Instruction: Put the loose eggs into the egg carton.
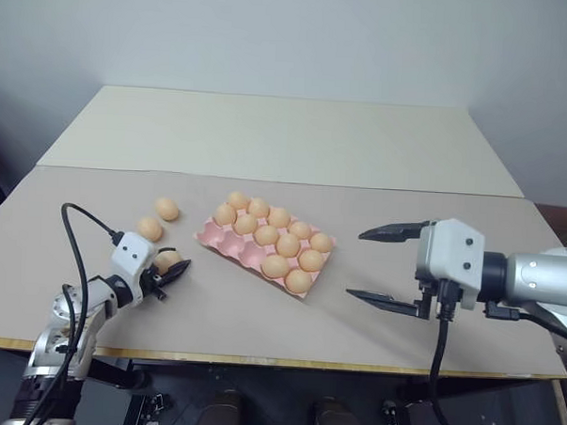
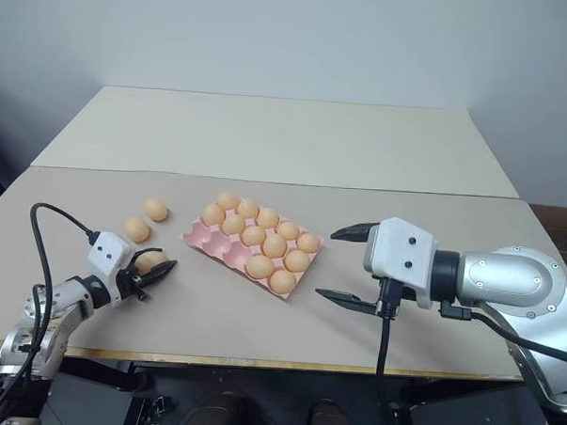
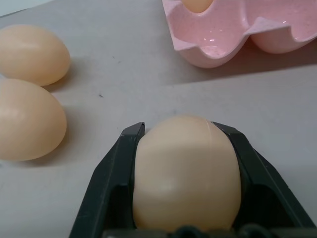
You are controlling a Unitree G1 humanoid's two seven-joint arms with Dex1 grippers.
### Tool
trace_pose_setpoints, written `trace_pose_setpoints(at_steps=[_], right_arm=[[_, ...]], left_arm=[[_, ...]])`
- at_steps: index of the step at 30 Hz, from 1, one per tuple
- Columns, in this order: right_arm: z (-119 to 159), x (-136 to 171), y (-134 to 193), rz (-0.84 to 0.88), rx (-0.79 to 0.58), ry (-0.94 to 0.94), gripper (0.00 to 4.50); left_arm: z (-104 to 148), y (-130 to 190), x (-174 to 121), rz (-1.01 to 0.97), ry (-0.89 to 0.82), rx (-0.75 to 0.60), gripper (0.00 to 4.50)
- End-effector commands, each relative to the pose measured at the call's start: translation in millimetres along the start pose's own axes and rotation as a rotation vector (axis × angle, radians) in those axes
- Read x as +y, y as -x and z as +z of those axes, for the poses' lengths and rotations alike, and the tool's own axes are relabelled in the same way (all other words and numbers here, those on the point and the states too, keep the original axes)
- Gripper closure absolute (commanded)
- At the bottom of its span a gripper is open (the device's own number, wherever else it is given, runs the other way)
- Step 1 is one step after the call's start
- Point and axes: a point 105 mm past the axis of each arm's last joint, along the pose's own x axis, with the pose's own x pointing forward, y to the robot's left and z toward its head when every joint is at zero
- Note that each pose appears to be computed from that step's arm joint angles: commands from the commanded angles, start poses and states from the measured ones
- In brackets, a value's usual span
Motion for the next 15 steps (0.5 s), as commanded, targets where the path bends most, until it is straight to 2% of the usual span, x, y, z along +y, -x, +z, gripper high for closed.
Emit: trace_pose_setpoints(at_steps=[1, 9, 12, 15], right_arm=[[9, -1, 3, -0.016, -0.015, 0.03, 0.0], [9, -2, 2, -0.033, -0.014, 0.031, 0.0], [9, -2, 1, -0.045, -0.019, 0.03, 0.0], [10, -3, 1, -0.067, -0.033, 0.023, 0.0]], left_arm=[[21, 0, -1, 0.002, -0.035, -0.077, 2.53], [93, -2, -24, -0.134, 0.016, -0.345, 2.53], [106, -7, -36, -0.222, 0.039, -0.397, 2.53], [106, -23, -51, -0.314, 0.043, -0.403, 2.53]])
